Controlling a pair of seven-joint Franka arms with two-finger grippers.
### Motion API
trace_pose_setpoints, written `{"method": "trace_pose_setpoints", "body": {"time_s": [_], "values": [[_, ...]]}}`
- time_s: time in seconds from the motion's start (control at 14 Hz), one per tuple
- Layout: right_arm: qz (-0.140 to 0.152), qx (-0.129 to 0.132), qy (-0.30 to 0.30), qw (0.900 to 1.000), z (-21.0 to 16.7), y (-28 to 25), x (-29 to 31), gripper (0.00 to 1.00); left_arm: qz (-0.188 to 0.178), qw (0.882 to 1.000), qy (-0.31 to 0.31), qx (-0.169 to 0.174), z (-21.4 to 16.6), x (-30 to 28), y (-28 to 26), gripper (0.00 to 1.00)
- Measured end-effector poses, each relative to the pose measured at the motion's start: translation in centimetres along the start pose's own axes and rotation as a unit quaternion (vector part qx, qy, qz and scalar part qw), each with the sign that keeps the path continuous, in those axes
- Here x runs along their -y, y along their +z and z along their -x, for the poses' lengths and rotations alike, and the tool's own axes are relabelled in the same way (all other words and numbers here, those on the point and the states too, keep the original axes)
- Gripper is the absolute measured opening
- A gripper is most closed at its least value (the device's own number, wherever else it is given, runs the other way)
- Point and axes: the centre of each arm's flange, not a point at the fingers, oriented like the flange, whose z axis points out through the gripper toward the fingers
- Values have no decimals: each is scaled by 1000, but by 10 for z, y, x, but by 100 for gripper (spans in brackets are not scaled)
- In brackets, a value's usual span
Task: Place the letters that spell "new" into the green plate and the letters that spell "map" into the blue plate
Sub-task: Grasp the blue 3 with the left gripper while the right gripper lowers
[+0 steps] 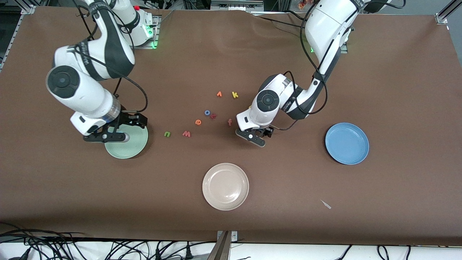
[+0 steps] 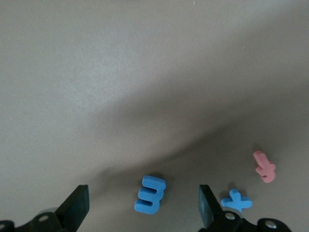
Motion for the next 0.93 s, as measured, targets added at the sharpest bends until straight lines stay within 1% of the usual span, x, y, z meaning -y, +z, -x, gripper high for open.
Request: {"method": "trace_pose_setpoints", "body": {"time_s": [0.14, 0.36, 0.5, 0.57, 0.64, 0.72, 0.79, 0.86, 0.93], "values": [[-7, -11, 1, 1000, 10, 23, 15, 100, 0, 1000, 3, 0, 6, -2, 9, 100], [-15, -31, 3, 999, 20, 51, 20, 100, -2, 1000, 6, 6, 11, -6, 18, 100], [-23, -45, 22, 998, 32, 80, 24, 100, -13, 1000, 12, 9, 13, -7, 25, 98], [-24, -47, 31, 998, 40, 94, 26, 100, -22, 1000, 13, 9, 14, -8, 29, 93], [-26, -45, 41, 998, 47, 104, 28, 100, -29, 999, 10, 9, 15, -8, 32, 93], [-26, -43, 46, 998, 52, 110, 32, 100, -32, 999, 7, 9, 15, -9, 34, 86], [-26, -41, 49, 998, 55, 112, 35, 100, -32, 999, 4, 7, 15, -10, 33, 76], [-26, -39, 52, 998, 57, 113, 39, 100, -32, 999, 3, 5, 14, -10, 30, 63], [-26, -38, 59, 997, 58, 114, 41, 100, -32, 999, 2, 4, 13, -10, 29, 57]]}}
